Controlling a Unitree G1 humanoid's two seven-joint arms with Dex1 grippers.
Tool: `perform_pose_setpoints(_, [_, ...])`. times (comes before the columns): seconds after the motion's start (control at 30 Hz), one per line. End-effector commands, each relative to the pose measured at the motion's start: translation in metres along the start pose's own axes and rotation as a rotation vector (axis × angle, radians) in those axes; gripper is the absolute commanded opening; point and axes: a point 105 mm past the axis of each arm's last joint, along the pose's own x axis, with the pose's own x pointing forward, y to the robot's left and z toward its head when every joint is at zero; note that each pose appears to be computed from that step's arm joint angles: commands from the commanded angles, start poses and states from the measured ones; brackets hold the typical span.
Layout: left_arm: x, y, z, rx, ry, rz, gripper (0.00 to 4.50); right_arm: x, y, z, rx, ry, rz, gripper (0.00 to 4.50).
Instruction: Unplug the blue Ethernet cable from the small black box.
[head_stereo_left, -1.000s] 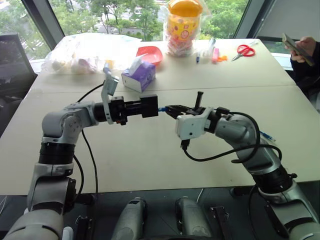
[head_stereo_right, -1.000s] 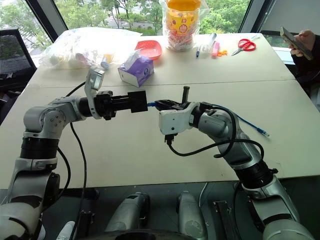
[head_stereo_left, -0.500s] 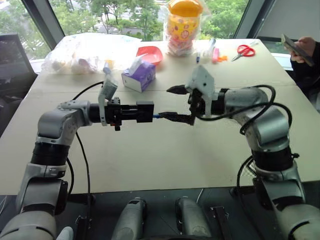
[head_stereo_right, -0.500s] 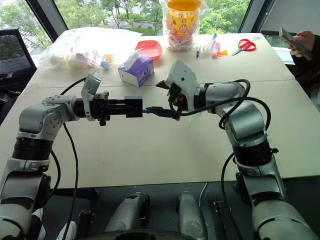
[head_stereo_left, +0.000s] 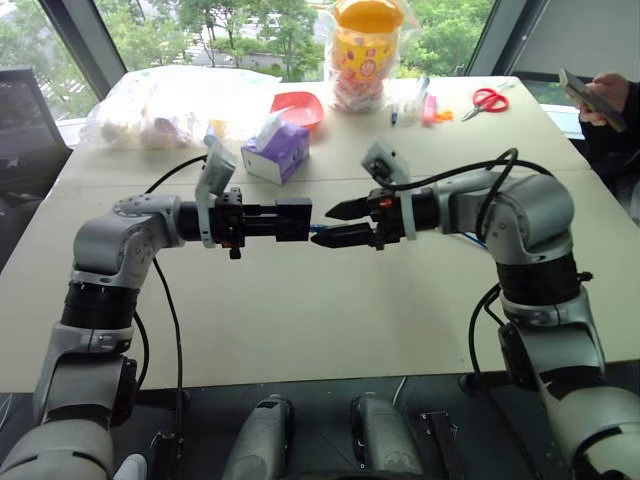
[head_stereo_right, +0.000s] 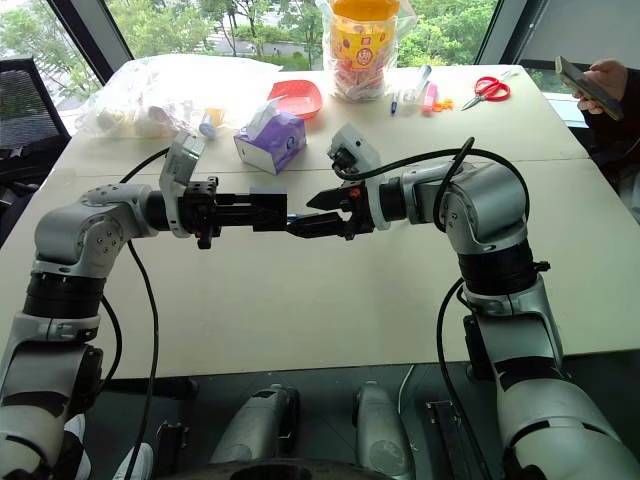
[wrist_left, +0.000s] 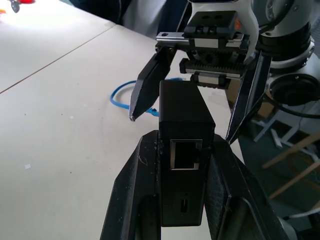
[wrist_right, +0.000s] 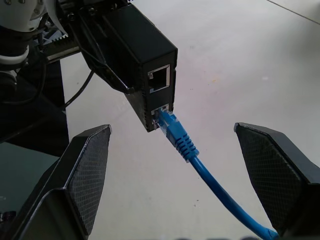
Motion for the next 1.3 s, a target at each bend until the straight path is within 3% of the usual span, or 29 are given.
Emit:
perform_pose_setpoints(0.03, [0.000, -0.007, 0.015, 0.056, -0.034, -0.024, 0.50, 0.001, 0.007, 0.012, -0.051, -0.015, 0.018, 3.61])
perform_pose_setpoints(0.1, [0.000, -0.007, 0.016, 0.054, -0.039, -0.027, 0.50, 0.002, 0.009, 0.010, -0.046, -0.004, 0.029, 2.98])
perform_pose_setpoints(0.43, [0.000, -0.010, 0.013, 0.060, -0.027, -0.038, 0.50, 0.003, 0.010, 0.011, -0.047, 0.008, 0.045, 2.98])
perform_pose_setpoints(0.57, [-0.001, -0.012, 0.011, 0.063, -0.017, -0.043, 0.50, 0.001, 0.010, 0.011, -0.047, 0.013, 0.049, 1.71])
perform_pose_setpoints(0.67, [-0.001, -0.013, 0.009, 0.067, -0.009, -0.048, 0.50, 0.000, 0.011, 0.010, -0.039, 0.020, 0.056, 0.13])
perform_pose_setpoints(1.0, [-0.003, -0.018, 0.002, 0.081, 0.023, -0.079, 0.50, -0.002, 0.021, 0.009, -0.011, 0.056, 0.119, 0.13])
perform_pose_setpoints(1.23, [-0.003, -0.020, 0.001, 0.081, 0.018, -0.083, 0.50, -0.004, 0.031, 0.016, -0.090, 0.007, 0.181, 0.13])
perform_pose_setpoints(1.3, [-0.003, -0.020, 0.001, 0.080, 0.016, -0.082, 0.50, -0.004, 0.031, 0.016, -0.093, 0.009, 0.183, 0.86])
